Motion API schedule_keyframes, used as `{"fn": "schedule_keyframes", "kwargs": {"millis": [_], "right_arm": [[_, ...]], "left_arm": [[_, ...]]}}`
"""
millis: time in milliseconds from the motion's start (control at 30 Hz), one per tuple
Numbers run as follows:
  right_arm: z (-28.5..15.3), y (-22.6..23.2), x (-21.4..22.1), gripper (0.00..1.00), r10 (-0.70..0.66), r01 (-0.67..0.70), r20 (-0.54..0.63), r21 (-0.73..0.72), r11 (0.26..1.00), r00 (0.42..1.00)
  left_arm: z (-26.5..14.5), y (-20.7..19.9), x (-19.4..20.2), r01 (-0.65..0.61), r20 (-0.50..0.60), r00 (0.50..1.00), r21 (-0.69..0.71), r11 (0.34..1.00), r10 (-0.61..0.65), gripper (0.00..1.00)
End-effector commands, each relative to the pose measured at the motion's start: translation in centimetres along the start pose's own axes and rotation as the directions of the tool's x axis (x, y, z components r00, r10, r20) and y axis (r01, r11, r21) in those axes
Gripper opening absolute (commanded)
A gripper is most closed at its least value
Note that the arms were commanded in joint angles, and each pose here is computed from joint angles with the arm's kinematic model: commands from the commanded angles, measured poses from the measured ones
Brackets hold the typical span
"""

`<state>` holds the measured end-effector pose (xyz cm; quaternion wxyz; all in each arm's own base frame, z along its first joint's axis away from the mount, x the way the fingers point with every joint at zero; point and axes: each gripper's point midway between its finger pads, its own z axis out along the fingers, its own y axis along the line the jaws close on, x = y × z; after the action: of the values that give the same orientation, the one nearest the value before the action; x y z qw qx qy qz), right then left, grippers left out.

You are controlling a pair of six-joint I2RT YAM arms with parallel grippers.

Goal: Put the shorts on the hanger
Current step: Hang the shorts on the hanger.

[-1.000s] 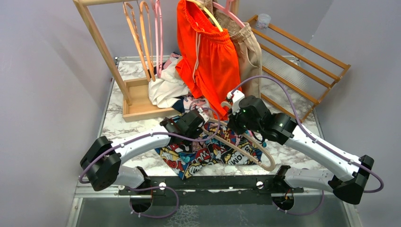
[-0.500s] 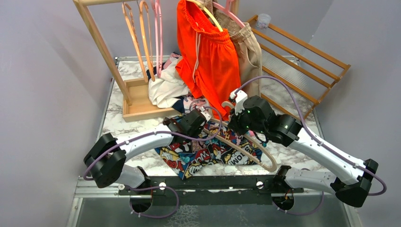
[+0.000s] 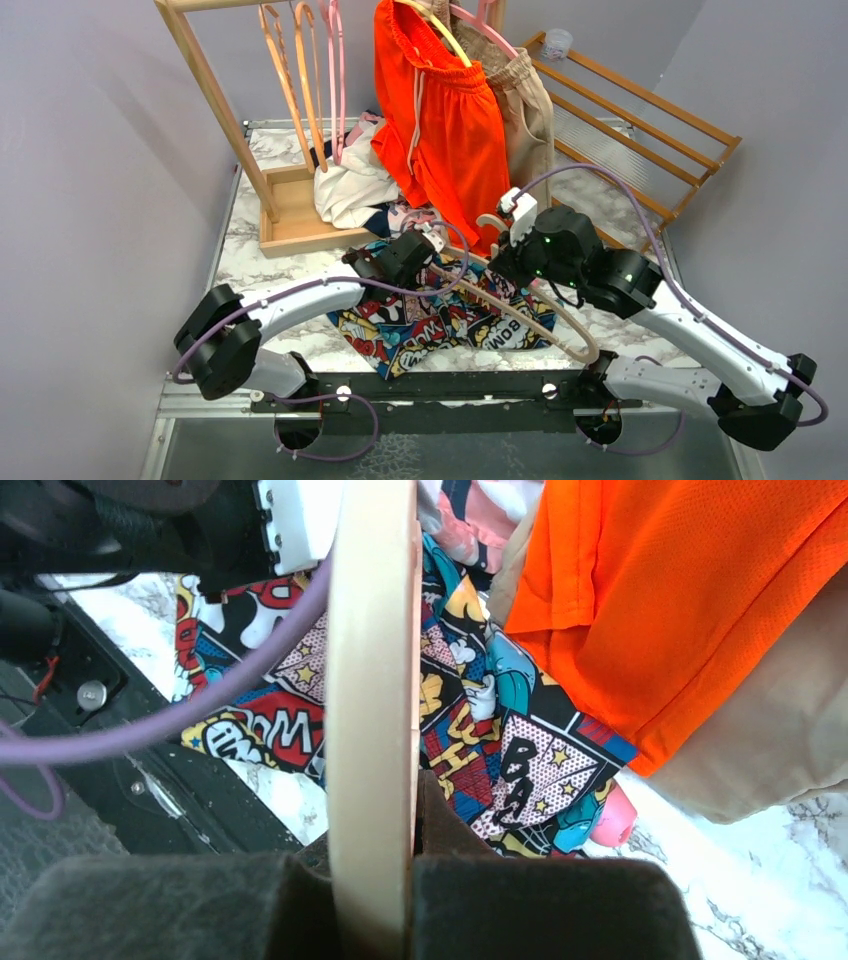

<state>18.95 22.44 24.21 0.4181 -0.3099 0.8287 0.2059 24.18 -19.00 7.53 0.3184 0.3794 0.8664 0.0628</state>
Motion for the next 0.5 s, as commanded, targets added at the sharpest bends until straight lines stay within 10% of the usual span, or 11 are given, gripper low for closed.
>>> {"fn": "schedule_keyframes", "kwargs": {"millis": [0, 467], "right_arm": [[-2.9, 1.7, -1.7, 0.01, -0.085, 0.097, 0.094, -0.120, 0.988, 0.992], [-7.5, 4.5, -2.9, 0.01, -0.245, 0.344, 0.348, -0.256, 0.903, 0.905]], "left_arm": [[-3.9, 1.7, -3.8, 0.079, 0.111, 0.991, -0.005, 0.997, -0.078, 0.00], [-8.8, 0.6, -6.2, 0.205, 0.099, 0.970, 0.154, 0.967, -0.221, 0.00]]}}
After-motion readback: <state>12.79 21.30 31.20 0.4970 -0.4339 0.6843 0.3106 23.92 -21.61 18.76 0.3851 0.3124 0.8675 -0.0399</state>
